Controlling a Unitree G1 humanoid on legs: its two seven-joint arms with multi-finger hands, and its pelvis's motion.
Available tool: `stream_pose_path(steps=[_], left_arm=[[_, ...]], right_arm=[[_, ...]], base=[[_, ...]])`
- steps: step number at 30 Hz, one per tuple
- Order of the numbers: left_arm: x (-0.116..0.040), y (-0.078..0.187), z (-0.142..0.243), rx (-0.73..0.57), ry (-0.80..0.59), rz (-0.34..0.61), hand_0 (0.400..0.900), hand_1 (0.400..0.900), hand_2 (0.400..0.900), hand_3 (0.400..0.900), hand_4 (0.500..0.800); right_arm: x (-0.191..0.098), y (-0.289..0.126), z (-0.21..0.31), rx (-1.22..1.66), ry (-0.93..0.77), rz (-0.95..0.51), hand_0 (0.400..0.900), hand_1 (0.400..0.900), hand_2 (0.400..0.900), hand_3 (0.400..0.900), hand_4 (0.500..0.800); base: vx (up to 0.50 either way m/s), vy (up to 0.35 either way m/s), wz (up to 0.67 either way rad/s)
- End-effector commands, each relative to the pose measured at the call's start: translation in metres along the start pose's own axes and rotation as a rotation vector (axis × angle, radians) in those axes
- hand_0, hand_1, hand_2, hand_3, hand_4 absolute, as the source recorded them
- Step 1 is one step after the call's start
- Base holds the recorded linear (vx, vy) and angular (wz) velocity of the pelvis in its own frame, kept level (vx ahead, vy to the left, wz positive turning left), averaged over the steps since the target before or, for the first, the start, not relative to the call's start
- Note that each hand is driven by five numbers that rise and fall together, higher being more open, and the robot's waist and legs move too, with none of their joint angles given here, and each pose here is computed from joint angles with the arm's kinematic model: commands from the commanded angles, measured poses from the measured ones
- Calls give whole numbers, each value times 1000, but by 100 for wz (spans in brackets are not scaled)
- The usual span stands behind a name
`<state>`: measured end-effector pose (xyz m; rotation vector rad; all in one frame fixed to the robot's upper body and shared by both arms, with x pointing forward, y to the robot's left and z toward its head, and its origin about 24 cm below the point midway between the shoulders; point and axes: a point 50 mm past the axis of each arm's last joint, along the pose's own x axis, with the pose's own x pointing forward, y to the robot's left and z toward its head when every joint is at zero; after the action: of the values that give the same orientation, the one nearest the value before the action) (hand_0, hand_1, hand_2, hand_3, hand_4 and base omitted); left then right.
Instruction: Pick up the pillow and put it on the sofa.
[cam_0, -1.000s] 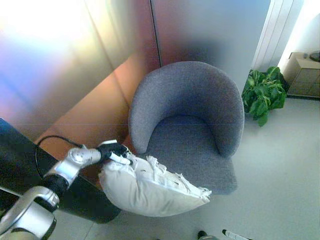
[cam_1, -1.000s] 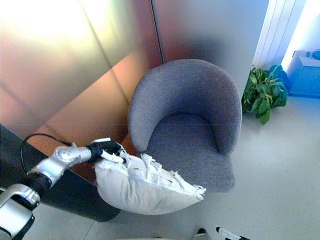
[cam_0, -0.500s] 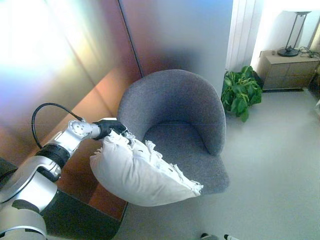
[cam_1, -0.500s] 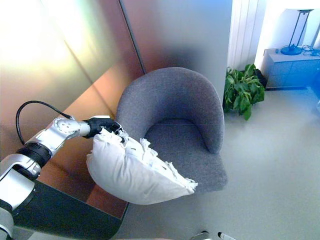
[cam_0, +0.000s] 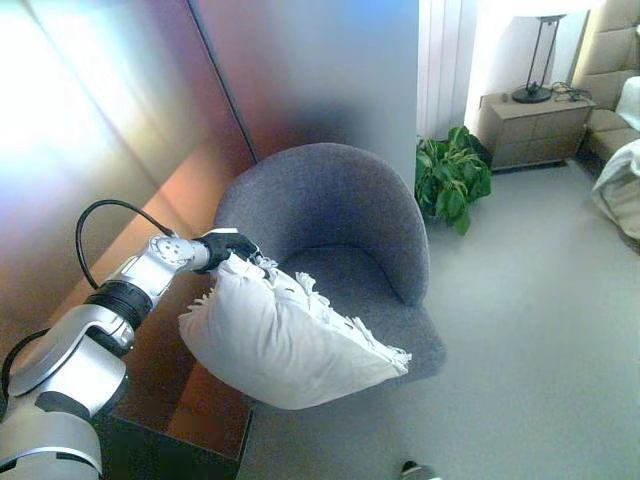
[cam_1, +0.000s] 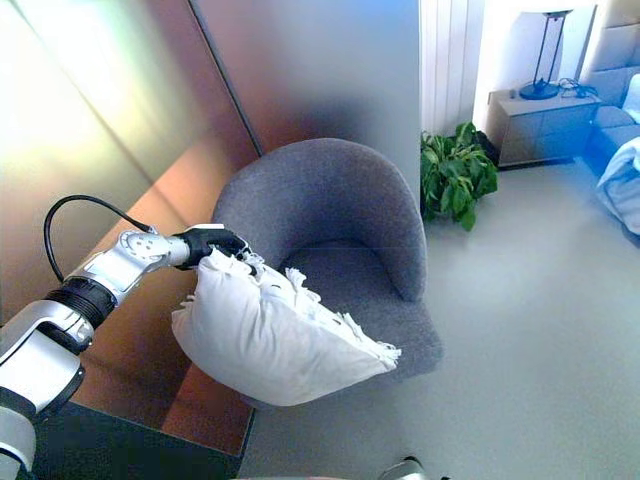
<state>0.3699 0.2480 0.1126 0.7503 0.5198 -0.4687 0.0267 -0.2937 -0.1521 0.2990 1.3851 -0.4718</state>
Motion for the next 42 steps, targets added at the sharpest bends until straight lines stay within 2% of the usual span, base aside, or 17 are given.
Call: stream_pose_path(steps=[1, 6, 7, 12, 20, 27, 33, 42], left_arm=[[-66, 98, 73, -108, -273, 384, 400, 400, 400, 400, 500], [-65, 103, 51, -208, -207, 459, 400, 400, 400, 400, 500], [-64, 104, 47, -233, -189, 469, 900, 900, 900, 900, 800], [-58, 100, 45, -275, -186, 494, 900, 900, 900, 900, 800], [-52, 93, 44, -264, -173, 474, 900, 900, 900, 900, 800], [-53, 94, 38, -256, -170, 471, 900, 900, 900, 900, 800], [-55, 94, 45, -260, -229, 459, 900, 900, 900, 900, 800], [-47, 73, 63, -209, -368, 293, 900, 900, 900, 900, 800]], right_arm=[[-5, -21, -7, 29, 16, -38, 900, 900, 900, 900, 800], [-8, -29, -14, 12, 16, -45, 900, 900, 900, 900, 800], [-8, -31, -15, 2, 14, -44, 900, 900, 900, 900, 800], [-9, -34, -15, -22, 10, -42, 900, 900, 900, 900, 800], [-9, -34, -16, -35, 7, -24, 900, 900, 900, 900, 800], [-8, -28, -16, -43, 7, -11, 900, 900, 900, 900, 800], [-7, -26, -15, -47, 11, -18, 900, 900, 900, 900, 800], [-4, -14, -3, -94, -12, 3, 900, 900, 900, 900, 800]], base=[[83, -36, -15], [64, -21, -16], [34, -2, -18], [10, 5, -14], [7, -3, 0], [13, -2, 2], [-6, 1, 0], [-60, 5, 8]])
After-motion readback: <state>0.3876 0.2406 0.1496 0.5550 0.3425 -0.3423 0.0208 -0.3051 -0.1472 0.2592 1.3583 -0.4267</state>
